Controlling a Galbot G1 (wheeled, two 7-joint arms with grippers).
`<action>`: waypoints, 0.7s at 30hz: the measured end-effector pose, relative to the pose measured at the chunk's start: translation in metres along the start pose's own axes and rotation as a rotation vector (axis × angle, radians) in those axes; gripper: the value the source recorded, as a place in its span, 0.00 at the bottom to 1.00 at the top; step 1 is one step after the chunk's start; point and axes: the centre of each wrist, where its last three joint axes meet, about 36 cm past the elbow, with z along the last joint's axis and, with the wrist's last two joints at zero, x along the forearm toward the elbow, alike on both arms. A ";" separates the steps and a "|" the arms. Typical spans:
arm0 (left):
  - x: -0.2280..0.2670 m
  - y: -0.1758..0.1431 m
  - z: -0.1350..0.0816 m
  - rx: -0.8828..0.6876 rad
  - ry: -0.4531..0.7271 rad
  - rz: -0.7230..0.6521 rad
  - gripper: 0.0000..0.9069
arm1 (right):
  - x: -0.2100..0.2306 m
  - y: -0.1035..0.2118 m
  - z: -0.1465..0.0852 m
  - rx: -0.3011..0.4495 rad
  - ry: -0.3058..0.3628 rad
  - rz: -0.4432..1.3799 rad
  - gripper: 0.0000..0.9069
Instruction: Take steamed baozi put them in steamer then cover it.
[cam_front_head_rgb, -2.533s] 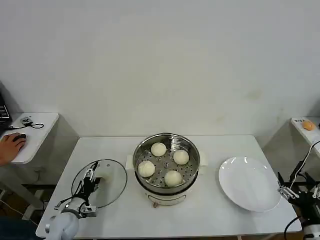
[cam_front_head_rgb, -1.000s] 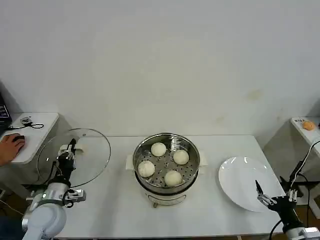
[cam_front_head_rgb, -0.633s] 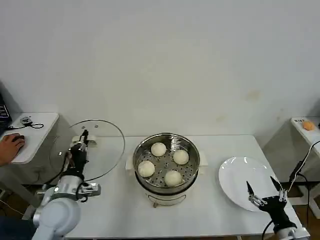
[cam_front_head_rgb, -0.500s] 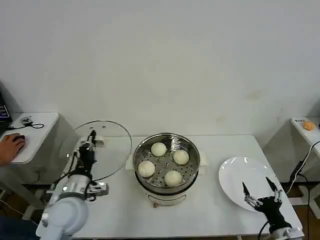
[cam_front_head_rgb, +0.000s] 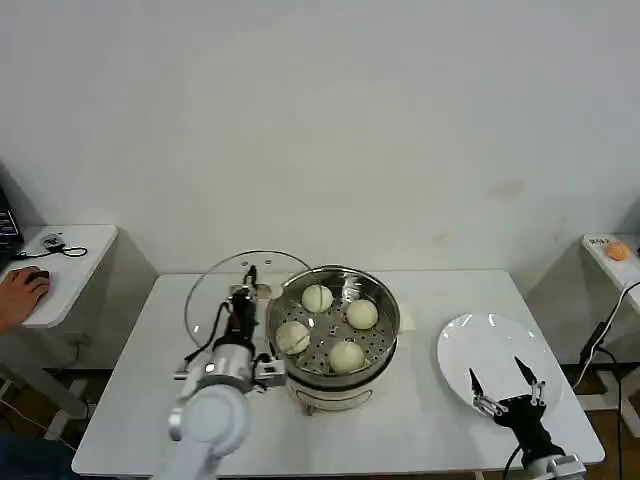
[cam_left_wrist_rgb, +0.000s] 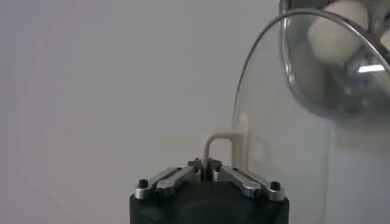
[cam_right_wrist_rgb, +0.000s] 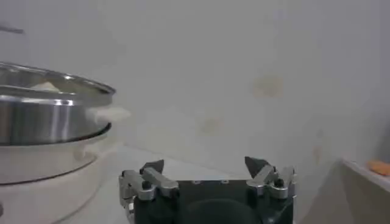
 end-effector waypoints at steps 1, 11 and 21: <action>-0.001 -0.001 -0.005 -0.002 -0.001 0.001 0.00 | -0.001 0.001 0.001 0.000 0.000 -0.002 1.00; -0.008 -0.010 -0.057 -0.028 -0.018 0.002 0.00 | -0.001 0.012 0.009 -0.002 0.018 -0.019 1.00; -0.013 -0.013 -0.089 -0.036 -0.052 0.008 0.00 | 0.004 0.019 0.017 -0.003 0.037 -0.023 1.00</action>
